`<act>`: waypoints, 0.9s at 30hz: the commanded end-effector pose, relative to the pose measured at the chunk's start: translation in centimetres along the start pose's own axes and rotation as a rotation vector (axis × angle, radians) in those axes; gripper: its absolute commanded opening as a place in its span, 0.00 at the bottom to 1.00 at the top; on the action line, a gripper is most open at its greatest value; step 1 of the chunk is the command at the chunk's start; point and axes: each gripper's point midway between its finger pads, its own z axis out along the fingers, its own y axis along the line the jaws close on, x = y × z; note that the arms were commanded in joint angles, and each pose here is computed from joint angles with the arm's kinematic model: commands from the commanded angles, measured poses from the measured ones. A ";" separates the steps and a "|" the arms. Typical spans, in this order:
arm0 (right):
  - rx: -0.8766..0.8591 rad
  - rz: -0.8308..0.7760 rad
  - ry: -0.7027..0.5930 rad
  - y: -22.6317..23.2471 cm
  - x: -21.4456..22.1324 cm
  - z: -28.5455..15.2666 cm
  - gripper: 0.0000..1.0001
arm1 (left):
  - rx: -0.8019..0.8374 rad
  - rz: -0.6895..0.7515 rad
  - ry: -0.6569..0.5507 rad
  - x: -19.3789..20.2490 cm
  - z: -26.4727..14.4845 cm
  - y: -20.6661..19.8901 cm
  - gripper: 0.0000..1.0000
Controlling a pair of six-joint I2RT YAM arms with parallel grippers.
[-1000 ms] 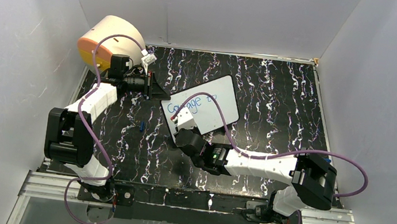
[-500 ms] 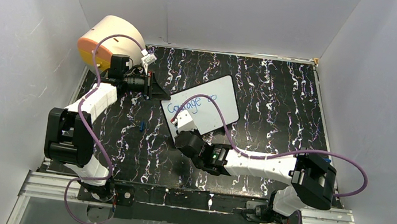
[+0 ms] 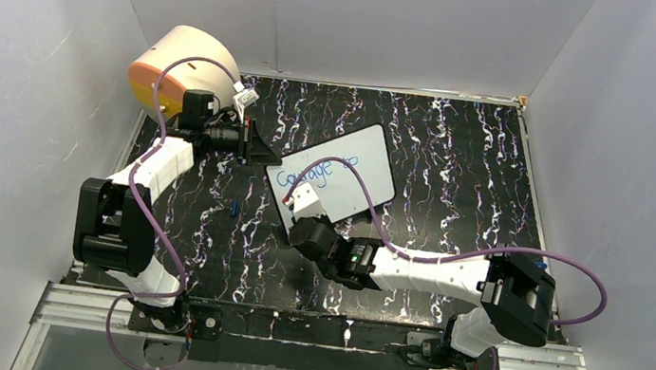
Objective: Write a sentence on the whiteboard
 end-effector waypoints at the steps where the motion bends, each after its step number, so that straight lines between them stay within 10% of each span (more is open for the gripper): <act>1: 0.011 0.046 -0.053 0.0 -1.4 0.3 0.00 | -0.075 -0.035 0.033 1.3 0.2 1.5 0.00; 27: 0.063 0.080 -0.147 -1.6 -4.1 -0.1 0.00 | -0.070 -0.035 0.033 1.3 0.3 1.4 0.00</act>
